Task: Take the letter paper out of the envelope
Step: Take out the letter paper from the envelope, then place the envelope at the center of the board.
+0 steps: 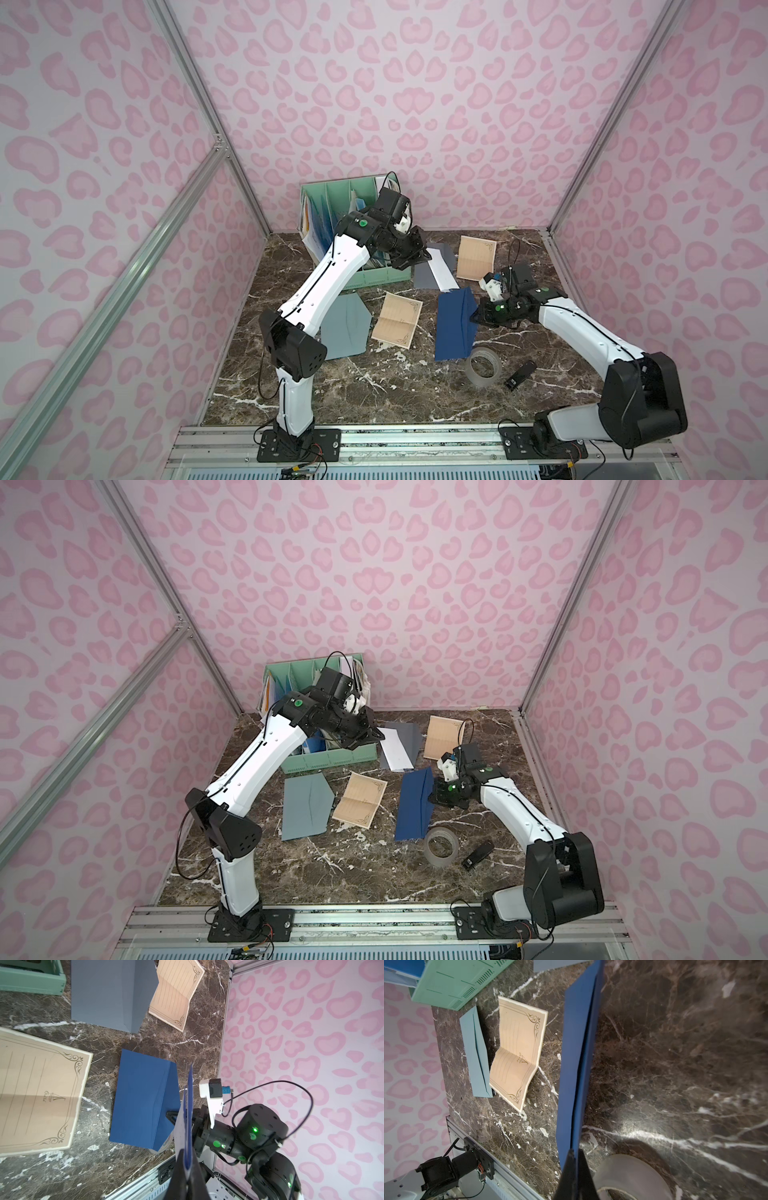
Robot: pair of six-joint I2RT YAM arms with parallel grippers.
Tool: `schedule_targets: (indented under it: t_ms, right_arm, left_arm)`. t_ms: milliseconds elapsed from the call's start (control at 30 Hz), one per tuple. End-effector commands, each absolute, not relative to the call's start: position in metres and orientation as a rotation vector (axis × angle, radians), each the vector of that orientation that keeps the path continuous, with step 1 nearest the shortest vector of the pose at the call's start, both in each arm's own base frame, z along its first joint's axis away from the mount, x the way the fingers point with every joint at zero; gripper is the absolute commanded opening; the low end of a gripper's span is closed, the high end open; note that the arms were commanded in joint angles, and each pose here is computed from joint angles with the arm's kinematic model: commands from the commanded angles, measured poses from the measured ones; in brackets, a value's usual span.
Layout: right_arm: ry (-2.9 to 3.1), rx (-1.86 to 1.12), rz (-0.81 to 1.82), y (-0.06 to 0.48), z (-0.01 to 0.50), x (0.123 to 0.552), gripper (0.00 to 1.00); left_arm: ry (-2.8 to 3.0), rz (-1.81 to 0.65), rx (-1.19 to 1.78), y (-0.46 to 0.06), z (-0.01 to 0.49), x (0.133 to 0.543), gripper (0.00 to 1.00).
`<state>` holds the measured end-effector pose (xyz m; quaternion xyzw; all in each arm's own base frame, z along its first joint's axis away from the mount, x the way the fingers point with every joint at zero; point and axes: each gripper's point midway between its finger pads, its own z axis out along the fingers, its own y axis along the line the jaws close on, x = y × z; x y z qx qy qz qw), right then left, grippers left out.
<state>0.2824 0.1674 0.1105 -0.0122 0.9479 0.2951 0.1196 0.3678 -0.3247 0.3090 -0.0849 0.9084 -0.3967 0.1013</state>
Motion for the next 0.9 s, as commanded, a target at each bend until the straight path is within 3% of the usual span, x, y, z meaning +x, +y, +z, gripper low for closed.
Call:
schedule_targets:
  t_ms: [0,433,500,667,767,867]
  right_arm:
    - [2.72,0.014,0.948,0.174,0.107,0.289,0.0]
    - [2.785,0.094,0.907,0.163,0.062,0.288,0.0]
    - [2.794,0.089,0.89,0.162,0.057,0.287,0.08]
    - [2.788,0.104,0.764,0.145,0.059,0.29,0.58]
    - [2.736,0.104,0.664,0.135,0.083,0.302,0.7]
    - [2.641,0.101,0.621,0.13,0.126,0.317,0.72]
  left_arm:
    - [2.657,-1.17,-0.224,-0.315,0.313,0.367,0.0]
    - [2.659,-1.145,-0.249,-0.299,0.308,0.356,0.0]
    - [2.655,-1.149,-0.246,-0.299,0.306,0.355,0.0]
    - [2.6,-1.193,-0.233,-0.299,0.305,0.357,0.0]
    - [2.557,-1.236,-0.244,-0.296,0.307,0.362,0.0]
    - [2.509,-1.297,-0.275,-0.286,0.314,0.372,0.0]
